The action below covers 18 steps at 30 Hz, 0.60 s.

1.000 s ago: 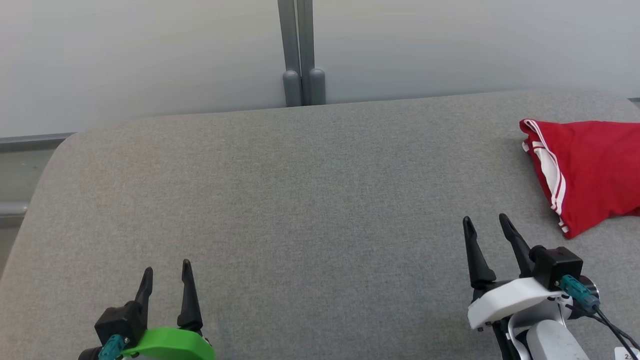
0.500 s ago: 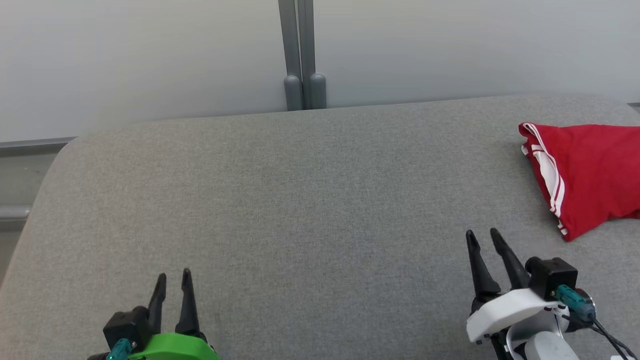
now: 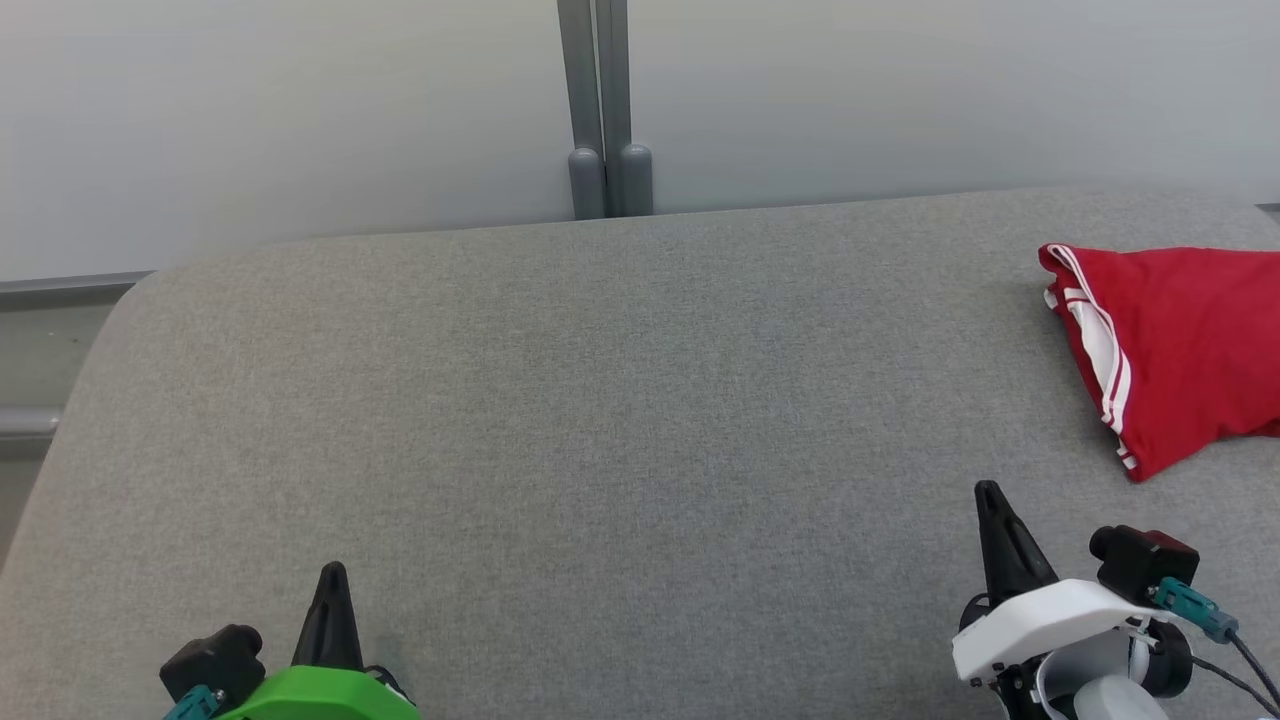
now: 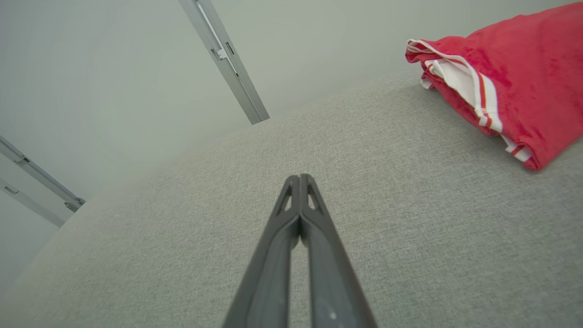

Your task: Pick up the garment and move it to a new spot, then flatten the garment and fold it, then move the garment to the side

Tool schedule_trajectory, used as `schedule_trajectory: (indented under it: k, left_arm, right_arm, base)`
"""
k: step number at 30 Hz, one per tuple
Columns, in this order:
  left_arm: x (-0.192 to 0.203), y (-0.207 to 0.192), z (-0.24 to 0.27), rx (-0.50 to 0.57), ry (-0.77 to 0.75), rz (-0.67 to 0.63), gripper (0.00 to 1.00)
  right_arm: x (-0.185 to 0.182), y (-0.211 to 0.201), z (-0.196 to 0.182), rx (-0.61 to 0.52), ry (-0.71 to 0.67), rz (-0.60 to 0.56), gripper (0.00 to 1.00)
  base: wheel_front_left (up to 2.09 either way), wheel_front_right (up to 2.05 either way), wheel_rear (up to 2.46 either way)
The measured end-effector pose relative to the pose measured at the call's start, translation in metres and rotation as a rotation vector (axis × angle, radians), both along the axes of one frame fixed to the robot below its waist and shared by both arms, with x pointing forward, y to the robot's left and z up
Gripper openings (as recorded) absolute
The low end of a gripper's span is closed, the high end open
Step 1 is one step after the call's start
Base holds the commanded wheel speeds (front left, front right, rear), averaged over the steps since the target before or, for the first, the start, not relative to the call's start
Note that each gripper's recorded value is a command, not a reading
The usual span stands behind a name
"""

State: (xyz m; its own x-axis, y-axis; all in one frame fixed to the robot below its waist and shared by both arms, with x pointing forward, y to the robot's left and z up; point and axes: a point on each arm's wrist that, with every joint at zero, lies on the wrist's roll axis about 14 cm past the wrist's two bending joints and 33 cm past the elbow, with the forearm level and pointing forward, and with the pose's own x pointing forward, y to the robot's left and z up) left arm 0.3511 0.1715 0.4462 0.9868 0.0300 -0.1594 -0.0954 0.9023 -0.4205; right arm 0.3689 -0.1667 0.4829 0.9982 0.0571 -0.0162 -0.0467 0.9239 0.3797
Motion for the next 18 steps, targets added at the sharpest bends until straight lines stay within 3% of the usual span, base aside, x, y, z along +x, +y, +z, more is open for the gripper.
schedule_trajectory:
  k: [18]
  left_arm:
    - [0.007, 0.008, 0.005, -0.267, 0.011, 0.056, 0.00]
  right_arm:
    - [0.003, -0.013, -0.001, 0.278, 0.042, -0.060, 0.00]
  base:
    - [0.00, 0.00, 0.00]
